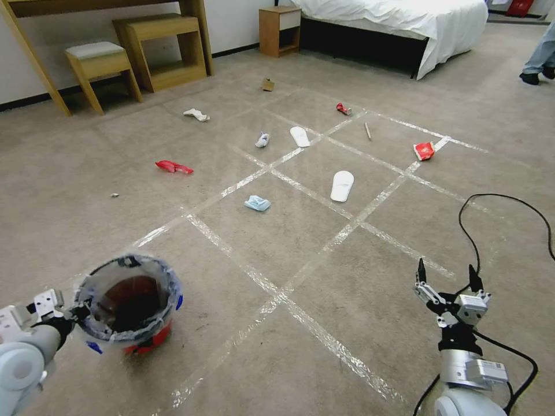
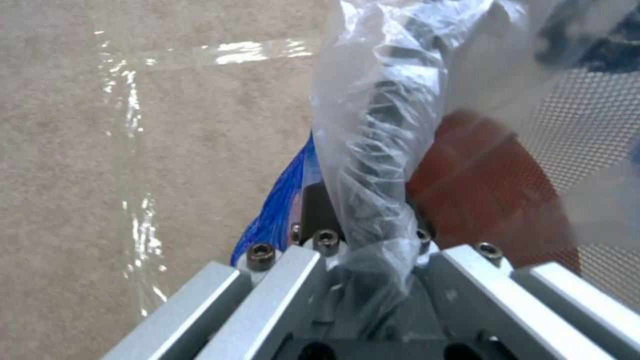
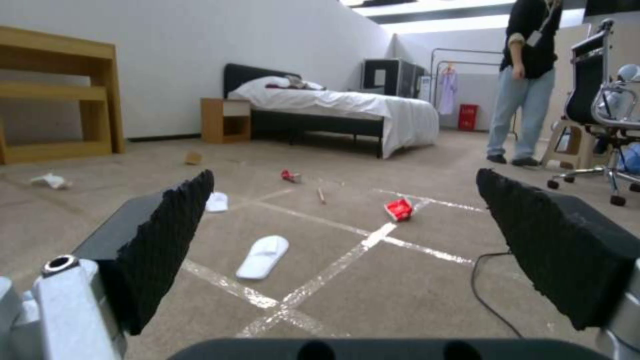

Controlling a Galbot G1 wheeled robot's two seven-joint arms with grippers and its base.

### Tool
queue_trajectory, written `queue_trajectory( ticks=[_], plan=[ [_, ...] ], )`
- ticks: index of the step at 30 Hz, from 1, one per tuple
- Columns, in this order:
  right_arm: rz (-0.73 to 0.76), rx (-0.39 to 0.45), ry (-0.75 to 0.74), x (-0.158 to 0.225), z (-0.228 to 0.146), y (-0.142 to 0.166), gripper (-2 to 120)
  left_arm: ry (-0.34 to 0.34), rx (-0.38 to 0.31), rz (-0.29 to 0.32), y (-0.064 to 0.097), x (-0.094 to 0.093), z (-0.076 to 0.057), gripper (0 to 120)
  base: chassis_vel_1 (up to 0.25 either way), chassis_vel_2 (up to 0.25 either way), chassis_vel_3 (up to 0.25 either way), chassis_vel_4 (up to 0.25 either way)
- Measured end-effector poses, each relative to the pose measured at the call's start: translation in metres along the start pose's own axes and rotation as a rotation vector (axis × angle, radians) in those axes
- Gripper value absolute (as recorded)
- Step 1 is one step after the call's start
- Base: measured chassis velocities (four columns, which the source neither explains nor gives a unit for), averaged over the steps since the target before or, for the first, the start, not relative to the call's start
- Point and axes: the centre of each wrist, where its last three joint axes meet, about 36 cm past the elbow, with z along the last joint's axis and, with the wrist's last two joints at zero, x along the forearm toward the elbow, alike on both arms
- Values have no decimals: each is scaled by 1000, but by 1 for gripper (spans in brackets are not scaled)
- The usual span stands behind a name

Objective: Pick up the trash bin and place the garbage on the floor into it.

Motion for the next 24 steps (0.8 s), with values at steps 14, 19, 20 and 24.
queue_trajectory(
  ticks=[14,19,20,24],
  plan=[
    [-8,-12,-19,-1,-7,-2,100,-17,47,32,-10,38,-13,1,0,0,0,0],
    [-21,-2,-20,0,-6,-5,100,-16,55,27,-8,34,-12,1,0,0,0,0],
    [-22,-2,-20,0,-6,-5,100,-16,55,27,-8,34,-12,1,0,0,0,0],
    [-33,1,-18,2,-6,-6,100,-16,57,28,-9,31,-11,1,0,0,0,0]
  ],
)
